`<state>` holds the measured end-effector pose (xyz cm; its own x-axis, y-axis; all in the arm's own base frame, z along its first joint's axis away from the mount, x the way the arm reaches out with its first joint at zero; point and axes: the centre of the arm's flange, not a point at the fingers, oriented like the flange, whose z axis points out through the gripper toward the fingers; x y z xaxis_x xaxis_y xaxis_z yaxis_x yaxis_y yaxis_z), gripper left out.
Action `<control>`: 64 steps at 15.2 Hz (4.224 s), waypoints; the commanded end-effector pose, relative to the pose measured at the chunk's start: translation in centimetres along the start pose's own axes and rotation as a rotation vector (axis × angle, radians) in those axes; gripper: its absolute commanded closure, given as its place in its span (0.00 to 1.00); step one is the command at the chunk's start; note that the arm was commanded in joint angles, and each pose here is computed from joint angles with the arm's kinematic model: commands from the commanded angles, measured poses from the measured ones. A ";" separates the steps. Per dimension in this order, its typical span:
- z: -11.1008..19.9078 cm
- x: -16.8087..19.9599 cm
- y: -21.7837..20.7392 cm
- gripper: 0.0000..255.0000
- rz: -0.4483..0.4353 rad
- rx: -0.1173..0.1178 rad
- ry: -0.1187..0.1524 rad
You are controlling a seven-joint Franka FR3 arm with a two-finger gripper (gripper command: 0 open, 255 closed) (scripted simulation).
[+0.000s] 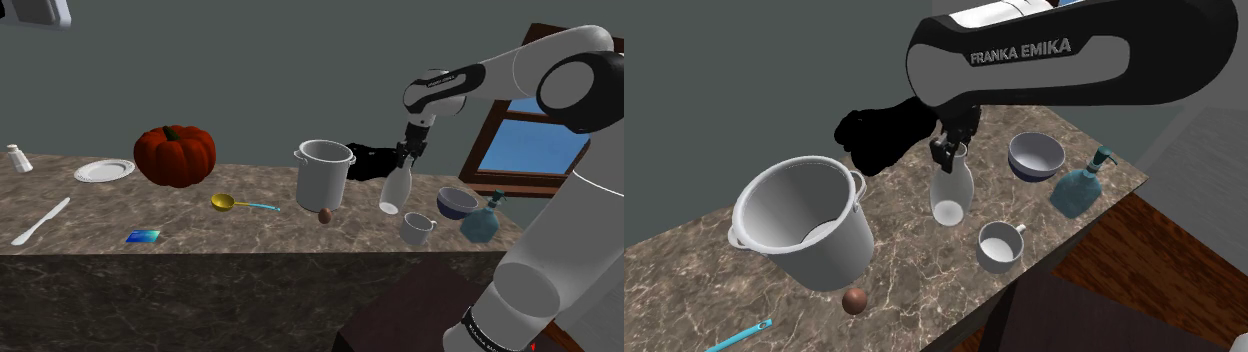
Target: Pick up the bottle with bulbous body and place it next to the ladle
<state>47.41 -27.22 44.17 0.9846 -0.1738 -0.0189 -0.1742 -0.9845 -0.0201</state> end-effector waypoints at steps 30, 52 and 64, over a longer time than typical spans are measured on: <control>-16.4 -0.3 -0.3 1.00 0.000 0.000 0.000; -28.0 -0.5 -0.6 1.00 0.000 0.000 0.000; -27.5 1.6 -7.5 1.00 0.000 0.000 0.000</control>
<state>50.06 -21.94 72.42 0.9848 -0.1727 -0.0195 -0.1731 -0.9847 -0.0208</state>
